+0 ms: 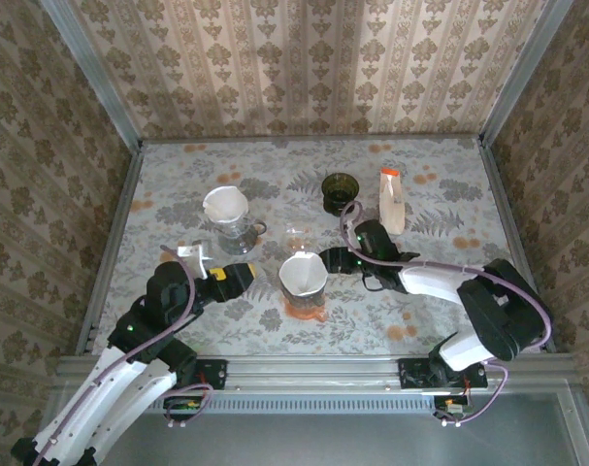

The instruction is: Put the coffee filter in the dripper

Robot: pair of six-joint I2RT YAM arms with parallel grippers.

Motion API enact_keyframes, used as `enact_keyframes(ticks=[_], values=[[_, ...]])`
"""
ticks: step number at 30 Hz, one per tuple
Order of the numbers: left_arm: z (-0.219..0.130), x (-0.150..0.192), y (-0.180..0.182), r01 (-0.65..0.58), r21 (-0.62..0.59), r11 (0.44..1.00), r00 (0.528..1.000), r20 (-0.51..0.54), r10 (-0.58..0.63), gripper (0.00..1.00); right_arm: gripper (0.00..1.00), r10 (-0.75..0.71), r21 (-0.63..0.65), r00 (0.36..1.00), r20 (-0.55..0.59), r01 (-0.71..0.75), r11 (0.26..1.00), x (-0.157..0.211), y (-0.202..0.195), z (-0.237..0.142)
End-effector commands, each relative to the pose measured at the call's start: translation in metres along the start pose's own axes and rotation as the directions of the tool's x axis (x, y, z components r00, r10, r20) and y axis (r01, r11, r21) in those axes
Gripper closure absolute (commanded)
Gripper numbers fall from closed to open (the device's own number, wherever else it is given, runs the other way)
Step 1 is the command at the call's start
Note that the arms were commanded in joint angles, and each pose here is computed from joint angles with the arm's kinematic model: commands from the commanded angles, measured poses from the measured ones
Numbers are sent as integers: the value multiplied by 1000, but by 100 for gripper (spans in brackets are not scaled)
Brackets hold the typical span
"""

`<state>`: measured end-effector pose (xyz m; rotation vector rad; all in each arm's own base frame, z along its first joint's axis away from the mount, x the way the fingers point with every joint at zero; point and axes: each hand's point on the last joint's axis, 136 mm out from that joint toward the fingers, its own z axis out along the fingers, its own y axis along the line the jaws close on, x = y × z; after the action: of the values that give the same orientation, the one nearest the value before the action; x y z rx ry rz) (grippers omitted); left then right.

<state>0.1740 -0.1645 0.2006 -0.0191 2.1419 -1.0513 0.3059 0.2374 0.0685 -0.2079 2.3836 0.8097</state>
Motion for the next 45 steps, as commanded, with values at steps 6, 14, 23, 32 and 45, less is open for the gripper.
enact_keyframes(ticks=[6, 14, 23, 32, 45], values=[[5, 4, 7, 39, -6, 999, 999, -14, -39, 8, 34, -83, -87, 995, 61, 88, 992, -33, 23, 17], [6, 4, 8, 45, -6, 999, 999, -14, -45, 8, 40, -108, -58, 994, 31, 110, 992, -32, 19, 31], [8, 5, 7, 55, 7, 998, 998, -18, -54, 8, 62, -148, -25, 989, 25, 149, 989, -30, 20, 31], [12, 13, 12, 77, 3, 997, 996, -48, -77, 10, 78, -184, 64, 982, 47, 181, 981, -28, 18, 15], [21, 37, 21, 113, -2, 994, 985, -134, -112, 13, 81, -94, 387, 989, 115, 42, 921, 9, -34, -77]])
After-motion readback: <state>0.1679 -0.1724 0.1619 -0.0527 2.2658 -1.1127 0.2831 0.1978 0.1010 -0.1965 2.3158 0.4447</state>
